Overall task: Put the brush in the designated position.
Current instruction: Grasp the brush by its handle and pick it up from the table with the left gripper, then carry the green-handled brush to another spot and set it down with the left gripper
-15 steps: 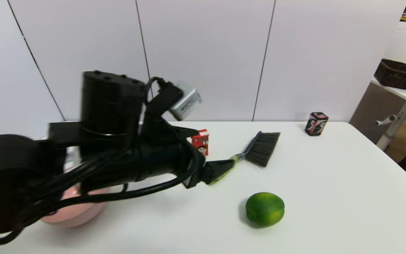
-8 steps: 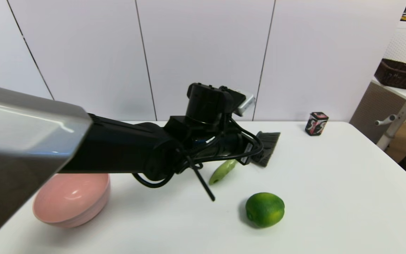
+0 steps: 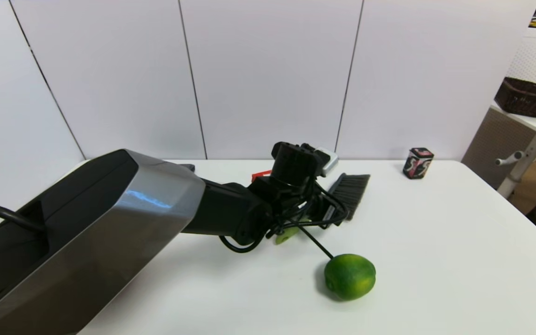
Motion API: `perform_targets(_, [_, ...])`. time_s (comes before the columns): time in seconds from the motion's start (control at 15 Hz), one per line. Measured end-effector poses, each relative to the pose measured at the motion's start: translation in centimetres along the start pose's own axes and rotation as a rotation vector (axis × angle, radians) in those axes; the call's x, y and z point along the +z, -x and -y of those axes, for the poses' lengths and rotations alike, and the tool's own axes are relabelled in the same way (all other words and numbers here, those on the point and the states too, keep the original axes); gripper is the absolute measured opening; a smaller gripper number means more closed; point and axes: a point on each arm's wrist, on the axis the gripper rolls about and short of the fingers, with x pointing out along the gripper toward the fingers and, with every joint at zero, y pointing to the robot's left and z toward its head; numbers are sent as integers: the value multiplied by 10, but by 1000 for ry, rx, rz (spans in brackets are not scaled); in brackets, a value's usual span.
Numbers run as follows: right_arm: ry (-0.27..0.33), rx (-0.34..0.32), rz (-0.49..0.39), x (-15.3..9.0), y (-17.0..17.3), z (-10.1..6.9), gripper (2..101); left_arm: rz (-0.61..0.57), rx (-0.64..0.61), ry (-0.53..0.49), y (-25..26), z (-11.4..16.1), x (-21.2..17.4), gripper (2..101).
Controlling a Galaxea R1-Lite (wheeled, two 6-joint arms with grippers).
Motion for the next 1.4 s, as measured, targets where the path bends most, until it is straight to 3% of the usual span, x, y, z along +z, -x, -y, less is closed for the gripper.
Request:
perform_targets(0.6, [0,0,1,0,0,0,980,-109,14,4,-22,-6,-28,979])
perform_targets(0.93, [0,0,0,0,0,0,980,-146,32,-70,-21,-22,-27,579])
perform_targets(1.13, [-1,0,1,0,0,0,980,-168,34,-72,-19,-25,-22,395])
perform_targets(1.2, [-1,0,1,0,0,0,980,-165,35,-72,-19,-25,-19,214])
perform_targets(1.4, [0,0,1,0,0,0,980,-133,38,-75,-18,-26,-10,233])
